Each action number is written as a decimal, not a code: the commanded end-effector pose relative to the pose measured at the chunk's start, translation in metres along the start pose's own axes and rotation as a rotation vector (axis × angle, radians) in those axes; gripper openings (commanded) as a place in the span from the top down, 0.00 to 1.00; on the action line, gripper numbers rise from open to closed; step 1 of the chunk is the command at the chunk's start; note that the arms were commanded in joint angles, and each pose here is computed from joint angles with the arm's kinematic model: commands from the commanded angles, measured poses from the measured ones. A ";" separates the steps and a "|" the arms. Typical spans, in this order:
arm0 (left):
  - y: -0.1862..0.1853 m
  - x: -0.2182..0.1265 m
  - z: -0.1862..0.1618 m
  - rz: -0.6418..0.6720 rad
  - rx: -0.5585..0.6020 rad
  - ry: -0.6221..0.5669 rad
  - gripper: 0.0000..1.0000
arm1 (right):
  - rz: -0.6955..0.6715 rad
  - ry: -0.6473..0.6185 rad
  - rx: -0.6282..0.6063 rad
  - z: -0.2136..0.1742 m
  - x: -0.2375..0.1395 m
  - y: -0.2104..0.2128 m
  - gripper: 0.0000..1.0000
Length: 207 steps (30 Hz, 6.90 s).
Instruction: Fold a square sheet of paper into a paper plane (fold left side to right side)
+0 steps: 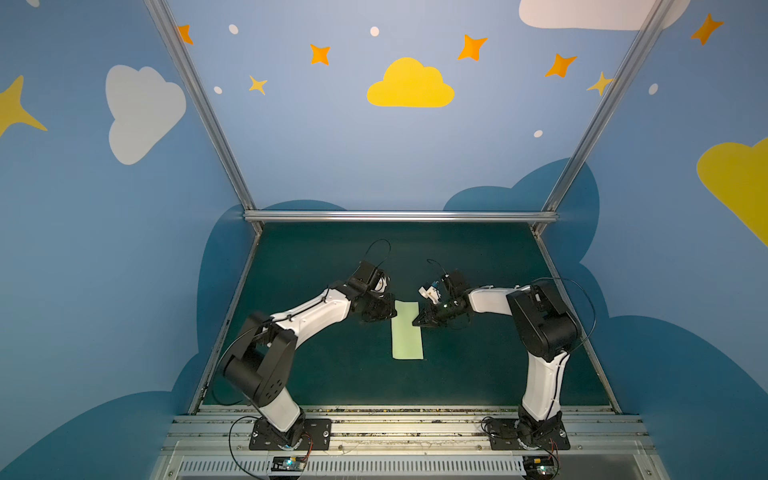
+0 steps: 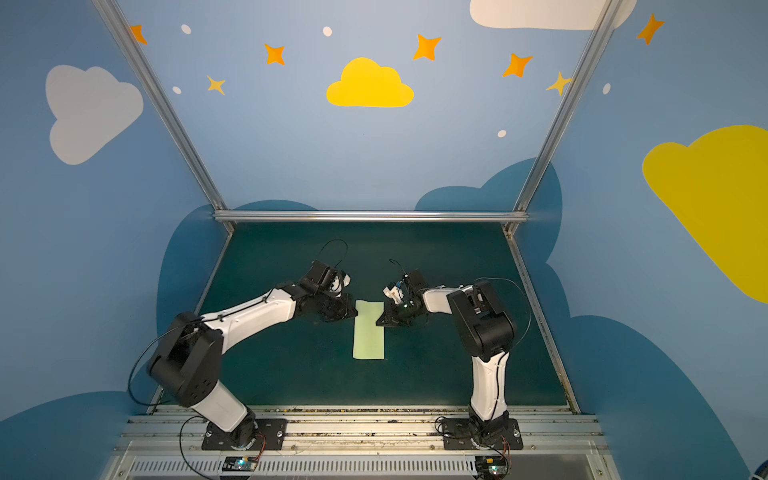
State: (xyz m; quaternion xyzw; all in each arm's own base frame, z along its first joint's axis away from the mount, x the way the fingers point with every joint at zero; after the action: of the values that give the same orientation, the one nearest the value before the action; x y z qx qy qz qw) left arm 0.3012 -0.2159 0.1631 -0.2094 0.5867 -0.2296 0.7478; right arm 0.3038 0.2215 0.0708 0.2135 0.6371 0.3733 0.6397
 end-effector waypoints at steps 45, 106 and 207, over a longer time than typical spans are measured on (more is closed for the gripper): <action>0.059 0.074 0.005 0.127 -0.027 0.199 0.96 | -0.163 -0.064 0.035 0.009 -0.028 0.016 1.00; 0.062 0.079 0.001 0.124 -0.036 0.222 0.96 | -0.146 0.094 0.041 -0.063 0.067 0.049 1.00; 0.054 0.056 -0.033 0.045 -0.106 0.167 0.96 | -0.169 0.100 0.059 -0.089 0.064 0.047 1.00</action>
State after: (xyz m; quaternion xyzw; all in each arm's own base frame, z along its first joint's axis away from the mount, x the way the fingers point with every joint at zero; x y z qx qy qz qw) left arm 0.2821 -0.2107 0.0897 -0.2219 0.6590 -0.2136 0.6862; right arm 0.2138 0.2945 0.0801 0.1832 0.6584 0.3586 0.6359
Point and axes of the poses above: each gripper's point midway between its finger pads, its own x axis out along the fingers, its own y axis along the line the jaws close on, z = x × y, the point moved 9 cm from there along -x, back along the fingers, and after that the axes turned 2 degrees about -x, right-handed, at the moved point
